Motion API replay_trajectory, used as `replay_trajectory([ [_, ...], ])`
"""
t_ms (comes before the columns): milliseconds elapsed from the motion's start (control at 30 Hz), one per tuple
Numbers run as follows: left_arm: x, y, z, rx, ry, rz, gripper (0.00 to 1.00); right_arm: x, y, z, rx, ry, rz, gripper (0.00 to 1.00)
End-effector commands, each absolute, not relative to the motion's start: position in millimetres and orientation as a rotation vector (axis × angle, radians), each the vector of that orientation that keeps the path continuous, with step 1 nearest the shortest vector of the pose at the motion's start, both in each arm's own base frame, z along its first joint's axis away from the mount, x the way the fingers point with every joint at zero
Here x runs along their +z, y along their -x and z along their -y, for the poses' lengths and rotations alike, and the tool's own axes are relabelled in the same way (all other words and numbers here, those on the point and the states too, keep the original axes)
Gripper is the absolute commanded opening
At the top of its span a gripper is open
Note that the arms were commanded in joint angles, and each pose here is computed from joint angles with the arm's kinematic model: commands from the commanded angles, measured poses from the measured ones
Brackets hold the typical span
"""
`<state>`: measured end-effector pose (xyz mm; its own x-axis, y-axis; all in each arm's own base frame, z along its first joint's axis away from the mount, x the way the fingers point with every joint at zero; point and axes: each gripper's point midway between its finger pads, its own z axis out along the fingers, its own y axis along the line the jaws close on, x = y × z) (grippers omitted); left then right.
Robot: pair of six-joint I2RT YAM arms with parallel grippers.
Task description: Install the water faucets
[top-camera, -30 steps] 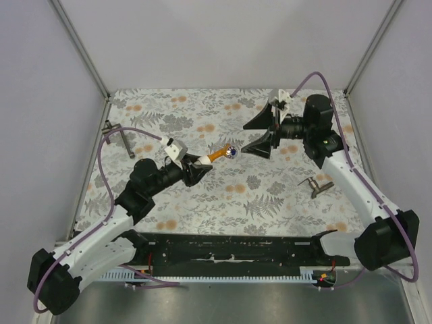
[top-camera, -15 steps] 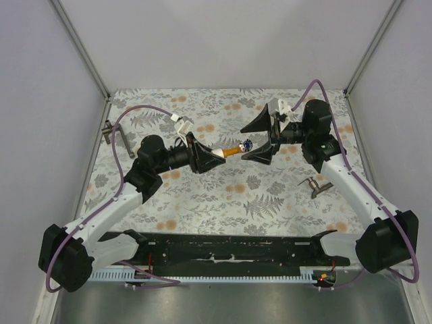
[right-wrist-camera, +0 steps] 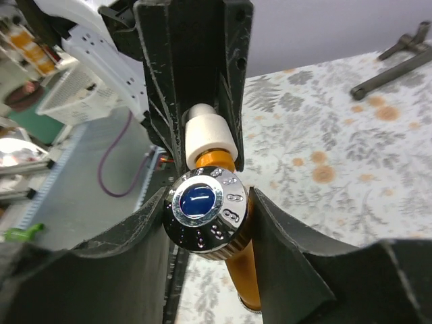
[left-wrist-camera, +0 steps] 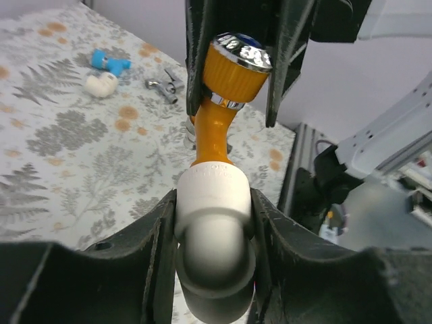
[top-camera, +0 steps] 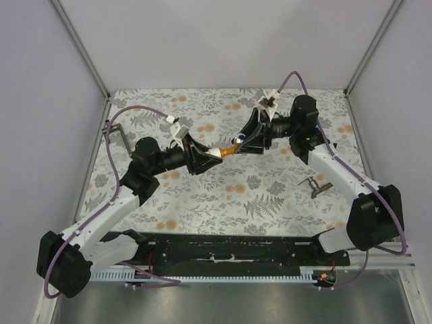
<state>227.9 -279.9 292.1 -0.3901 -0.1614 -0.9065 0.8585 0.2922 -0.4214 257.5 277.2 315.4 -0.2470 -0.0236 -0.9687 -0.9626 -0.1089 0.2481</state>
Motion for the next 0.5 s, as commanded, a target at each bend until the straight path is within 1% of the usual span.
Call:
replay_trajectory([
  [0, 335.4, -208.2, 263.6, -0.981, -0.917, -1.166, 0.02, 336.1, -265.6, -282.4, 1.631, 1.012, -1.482, 0.05],
  [33, 333.5, -210.8, 259.6, -0.915, -0.928, -1.159, 0.02, 337.0, -267.3, -283.6, 1.656, 0.967, -1.518, 0.0],
  [133, 325.3, -227.0, 248.1, -0.597, -1.019, -1.112, 0.02, 333.4, -275.8, -287.1, 1.748, 0.797, -1.683, 0.0],
  [300, 301.1, -236.7, 248.3, -0.079, -1.214, -0.961, 0.02, 314.8, -283.6, -294.9, 1.882, 0.587, -1.909, 0.0],
  [367, 297.4, -236.3, 253.1, 0.037, -1.25, -0.876, 0.02, 308.0, -286.9, -298.1, 1.912, 0.533, -1.955, 0.0],
  [467, 292.0, -230.8, 261.9, 0.135, -1.282, -0.749, 0.02, 298.3, -291.1, -301.2, 1.944, 0.471, -2.017, 0.0],
])
